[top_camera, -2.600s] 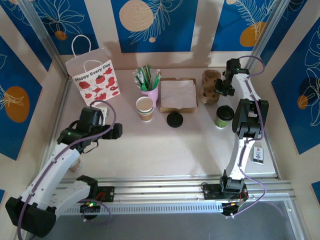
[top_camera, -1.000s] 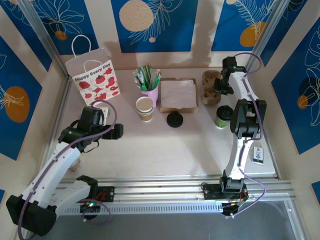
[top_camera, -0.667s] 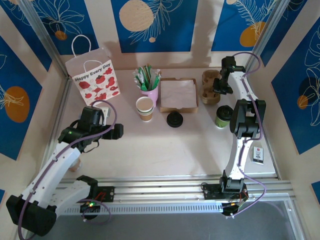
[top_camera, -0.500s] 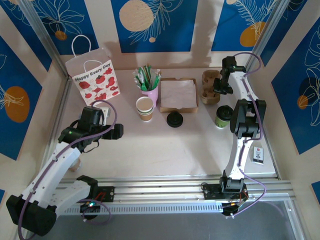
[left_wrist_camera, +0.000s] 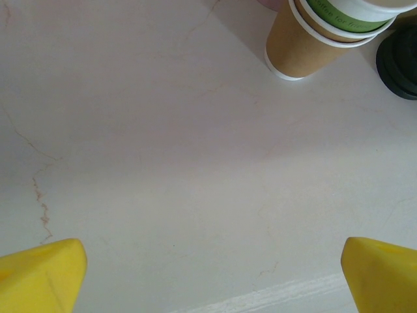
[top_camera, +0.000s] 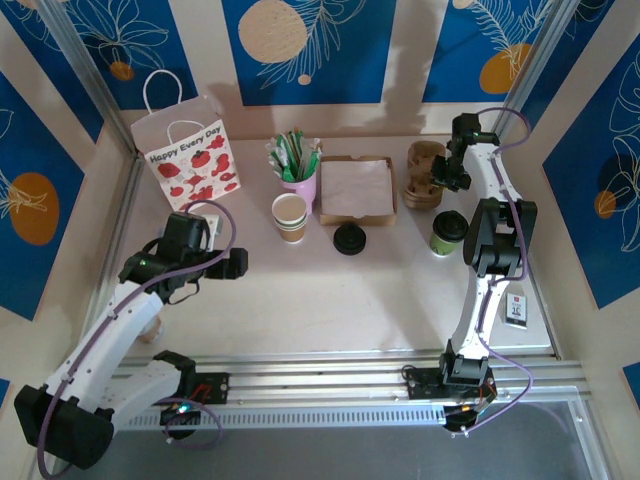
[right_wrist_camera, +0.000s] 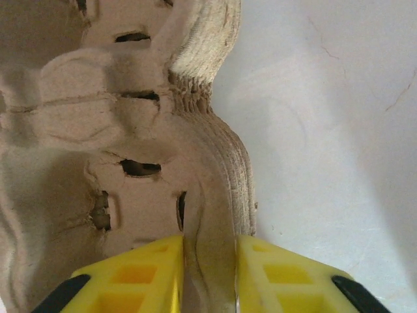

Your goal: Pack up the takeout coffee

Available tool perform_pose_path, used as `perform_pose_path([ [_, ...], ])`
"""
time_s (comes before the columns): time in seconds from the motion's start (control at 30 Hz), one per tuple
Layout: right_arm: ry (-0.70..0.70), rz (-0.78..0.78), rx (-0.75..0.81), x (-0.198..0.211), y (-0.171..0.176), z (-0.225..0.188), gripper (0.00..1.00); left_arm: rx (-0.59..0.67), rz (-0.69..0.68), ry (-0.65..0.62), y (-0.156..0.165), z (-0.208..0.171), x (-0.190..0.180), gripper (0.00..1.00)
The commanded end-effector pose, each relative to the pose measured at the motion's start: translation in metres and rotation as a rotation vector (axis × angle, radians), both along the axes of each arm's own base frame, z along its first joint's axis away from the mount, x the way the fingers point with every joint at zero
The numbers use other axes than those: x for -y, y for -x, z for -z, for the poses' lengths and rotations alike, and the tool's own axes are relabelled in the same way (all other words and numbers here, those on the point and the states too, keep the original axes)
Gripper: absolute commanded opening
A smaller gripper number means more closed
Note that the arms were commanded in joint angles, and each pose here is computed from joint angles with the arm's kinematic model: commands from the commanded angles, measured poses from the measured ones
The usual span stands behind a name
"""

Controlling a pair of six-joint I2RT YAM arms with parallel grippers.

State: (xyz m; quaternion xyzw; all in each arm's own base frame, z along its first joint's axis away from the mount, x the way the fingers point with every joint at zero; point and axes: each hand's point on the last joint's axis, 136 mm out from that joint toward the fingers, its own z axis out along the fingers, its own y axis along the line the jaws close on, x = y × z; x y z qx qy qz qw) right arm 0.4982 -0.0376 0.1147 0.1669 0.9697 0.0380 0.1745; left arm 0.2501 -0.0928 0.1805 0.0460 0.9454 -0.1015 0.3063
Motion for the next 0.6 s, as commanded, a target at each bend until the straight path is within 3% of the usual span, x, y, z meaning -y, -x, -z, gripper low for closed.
perform_pose_path([
  [0.0, -0.019, -0.007, 0.024, -0.007, -0.004, -0.015, 0.29, -0.006, 0.013, -0.002, 0.000, 0.004, 0.000, 1.00],
  [0.13, -0.013, -0.004, 0.008, -0.005, -0.001, -0.010, 0.31, -0.011, 0.017, 0.000, -0.001, 0.005, 0.001, 1.00],
  [0.33, -0.012, -0.002, 0.002, -0.003, 0.001, -0.006, 0.21, -0.010, 0.017, -0.001, -0.001, 0.004, 0.001, 1.00],
  [0.57, 0.004, 0.025, -0.035, 0.001, 0.008, 0.002, 0.37, -0.008, 0.018, 0.001, 0.000, 0.004, 0.001, 1.00],
])
